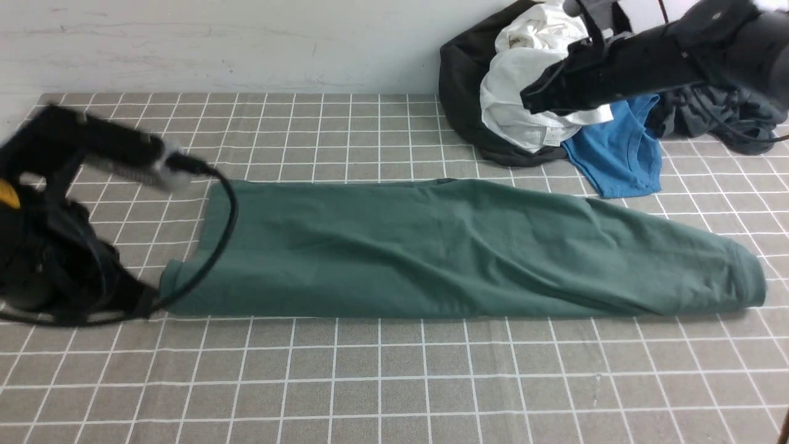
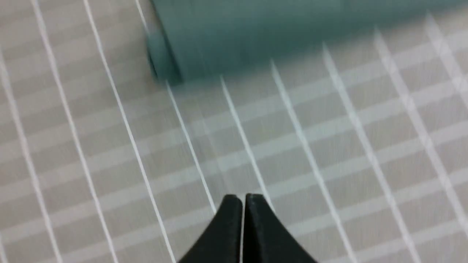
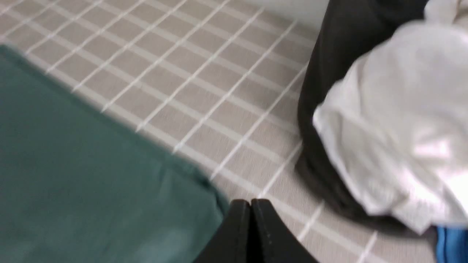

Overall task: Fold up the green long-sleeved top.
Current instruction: Use both arms to drag the lower edge of the fabric forward and fold it over the upper edge, then use the right arm to clamp the right edge of the fabric, then use the right arm to drag the right edge of the fabric to the left and folds it over the left edge

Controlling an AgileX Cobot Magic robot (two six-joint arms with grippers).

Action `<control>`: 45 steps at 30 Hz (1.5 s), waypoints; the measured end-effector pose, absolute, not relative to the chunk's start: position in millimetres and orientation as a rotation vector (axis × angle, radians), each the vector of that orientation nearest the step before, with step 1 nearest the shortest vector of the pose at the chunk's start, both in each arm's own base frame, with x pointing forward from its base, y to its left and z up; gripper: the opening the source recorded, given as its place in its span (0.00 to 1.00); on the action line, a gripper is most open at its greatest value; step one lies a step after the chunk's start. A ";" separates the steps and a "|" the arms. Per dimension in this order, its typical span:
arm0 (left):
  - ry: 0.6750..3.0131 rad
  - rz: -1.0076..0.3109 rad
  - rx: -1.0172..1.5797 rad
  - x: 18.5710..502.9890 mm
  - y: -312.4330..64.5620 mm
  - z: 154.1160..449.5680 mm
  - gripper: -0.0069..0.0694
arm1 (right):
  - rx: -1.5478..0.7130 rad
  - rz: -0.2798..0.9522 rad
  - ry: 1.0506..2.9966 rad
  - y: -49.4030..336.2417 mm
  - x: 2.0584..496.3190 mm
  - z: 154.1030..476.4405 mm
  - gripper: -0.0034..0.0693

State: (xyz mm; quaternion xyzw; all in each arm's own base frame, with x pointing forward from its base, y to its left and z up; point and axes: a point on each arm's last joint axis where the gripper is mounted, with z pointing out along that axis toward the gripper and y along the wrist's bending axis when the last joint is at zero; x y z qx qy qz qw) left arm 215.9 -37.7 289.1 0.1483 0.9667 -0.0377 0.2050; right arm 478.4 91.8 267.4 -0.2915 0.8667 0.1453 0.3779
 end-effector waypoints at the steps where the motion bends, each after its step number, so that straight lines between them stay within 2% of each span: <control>1: 2.765 -0.108 0.422 207.6 -36.5 271.4 0.08 | -0.704 0.346 2.352 80.7 469.9 267.9 0.05; 3: 2.828 -0.110 0.426 198.4 -35.1 251.4 0.08 | -0.662 0.199 2.577 58.7 459.5 259.3 0.06; 4: 2.833 -0.110 0.426 197.5 -35.0 249.5 0.08 | -0.635 0.188 2.620 56.1 457.5 257.4 0.06; 5: 2.853 -0.111 0.424 192.8 -34.3 238.1 0.08 | -0.548 0.040 2.756 36.2 453.9 246.1 0.09; 6: 2.853 -0.118 0.417 191.1 -34.4 232.9 0.08 | -0.490 -0.056 2.814 21.5 452.9 239.0 0.12; 8: 2.839 -0.152 0.387 191.3 -36.4 230.3 0.08 | -0.335 -0.157 2.894 -6.2 451.6 225.7 0.19; 11: 2.808 -0.232 0.343 193.3 -41.4 232.8 0.08 | -0.170 -0.171 2.936 -37.0 448.8 218.1 0.36; 14: 2.802 -0.284 0.317 193.0 -44.3 233.9 0.08 | -0.106 -0.165 2.947 -52.5 446.4 216.3 0.49; 15: 2.797 -0.308 0.315 192.9 -45.8 234.5 0.08 | -0.074 -0.157 2.957 -60.8 445.0 213.3 0.59; 17: 2.788 -0.337 0.324 192.7 -47.7 235.2 0.08 | -0.035 -0.143 2.976 -70.3 442.9 206.8 0.70; 21: 2.769 -0.389 0.352 192.7 -51.3 236.3 0.08 | 0.036 -0.061 3.060 -80.1 438.8 173.9 0.80; 24: 2.758 -0.411 0.373 192.7 -52.8 236.9 0.08 | 0.061 0.004 3.104 -77.2 438.6 154.1 0.78; 27: 2.757 -0.417 0.387 192.4 -53.3 236.9 0.08 | 0.056 0.114 3.104 -71.0 439.7 148.6 0.67; 31: 2.763 -0.420 0.391 191.7 -53.4 236.8 0.08 | -0.006 0.211 3.077 -66.2 441.0 150.7 0.38; 32: 2.765 -0.421 0.392 191.5 -53.4 236.7 0.08 | -0.015 0.209 3.073 -66.7 440.8 152.7 0.30; 33: 2.766 -0.421 0.393 191.4 -53.4 236.7 0.08 | -0.017 0.206 3.071 -66.8 440.7 153.6 0.28; 34: 2.770 -0.423 0.395 191.0 -53.5 236.6 0.08 | -0.027 0.180 3.064 -69.7 439.8 158.3 0.18; 35: 2.777 -0.426 0.398 190.3 -53.5 236.4 0.08 | -0.035 0.147 3.059 -73.1 438.3 163.6 0.14; 39: 2.789 -0.432 0.405 189.2 -53.7 236.7 0.08 | -0.018 -0.060 3.008 -94.2 428.3 200.6 0.14; 42: 2.796 -0.439 0.408 188.6 -54.1 237.3 0.08 | 0.104 -0.200 2.925 -115.9 413.2 242.1 0.14; 45: 2.795 -0.461 0.397 188.6 -55.2 237.9 0.08 | 0.258 -0.185 2.813 -123.8 394.3 286.7 0.14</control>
